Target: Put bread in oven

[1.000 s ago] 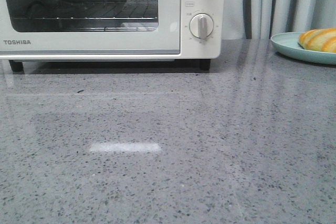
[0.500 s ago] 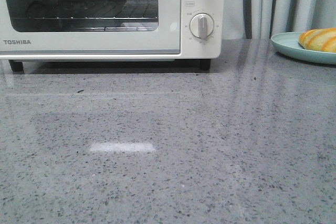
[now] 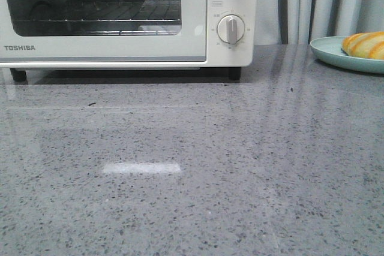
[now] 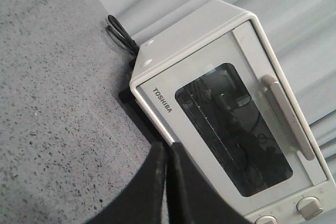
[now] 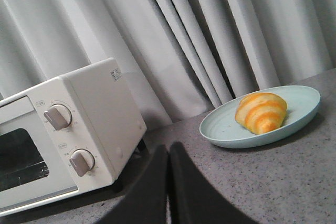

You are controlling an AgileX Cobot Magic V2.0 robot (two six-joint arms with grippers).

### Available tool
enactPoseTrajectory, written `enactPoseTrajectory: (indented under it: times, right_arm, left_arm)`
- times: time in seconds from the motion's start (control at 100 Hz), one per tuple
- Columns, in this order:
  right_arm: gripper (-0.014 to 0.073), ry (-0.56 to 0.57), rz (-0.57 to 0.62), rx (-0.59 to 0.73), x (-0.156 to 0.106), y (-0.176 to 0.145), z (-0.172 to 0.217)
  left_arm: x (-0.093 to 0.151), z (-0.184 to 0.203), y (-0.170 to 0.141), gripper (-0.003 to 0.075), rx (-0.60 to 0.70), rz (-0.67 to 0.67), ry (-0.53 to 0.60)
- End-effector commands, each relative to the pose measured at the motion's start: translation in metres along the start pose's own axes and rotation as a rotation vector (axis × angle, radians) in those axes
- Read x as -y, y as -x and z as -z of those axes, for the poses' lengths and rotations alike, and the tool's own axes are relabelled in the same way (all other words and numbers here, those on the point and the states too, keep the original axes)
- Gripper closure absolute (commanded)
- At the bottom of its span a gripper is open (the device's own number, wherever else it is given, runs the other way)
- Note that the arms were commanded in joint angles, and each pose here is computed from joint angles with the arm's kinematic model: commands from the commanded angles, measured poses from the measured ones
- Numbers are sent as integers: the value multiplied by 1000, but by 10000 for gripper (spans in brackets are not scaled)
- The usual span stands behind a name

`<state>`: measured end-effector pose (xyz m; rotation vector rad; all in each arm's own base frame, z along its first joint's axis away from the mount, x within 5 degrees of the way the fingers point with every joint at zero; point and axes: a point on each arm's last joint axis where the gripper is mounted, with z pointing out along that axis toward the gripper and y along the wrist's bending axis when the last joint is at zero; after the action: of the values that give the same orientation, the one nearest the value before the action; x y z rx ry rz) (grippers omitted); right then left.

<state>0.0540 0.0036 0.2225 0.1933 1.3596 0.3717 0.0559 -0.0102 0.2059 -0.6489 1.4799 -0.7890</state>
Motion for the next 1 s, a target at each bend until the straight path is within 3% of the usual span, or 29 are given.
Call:
enactPoseTrajectory:
  times: [0.0, 0.35, 0.52, 0.64, 0.88, 0.99]
  right_arm:
    - [664, 23, 3, 115, -5, 19, 3]
    - [664, 2, 50, -23, -3, 6, 2]
    - [664, 10, 52, -4, -6, 13, 2]
    - [664, 13, 104, -40, -15, 33, 4]
    - [664, 0, 360, -89, -34, 87, -1]
    - [664, -11, 375, -144, -40, 102, -12]
  left_arm:
    - [-5, 2, 0, 741, 49, 17, -2]
    - [-7, 2, 0, 741, 50, -174, 24]
    - [0, 3, 8, 741, 92, -185, 9]
    - [18, 7, 19, 741, 110, -299, -25]
    - [74, 14, 57, 741, 91, -648, -29]
    - [96, 5, 73, 741, 43, -826, -14]
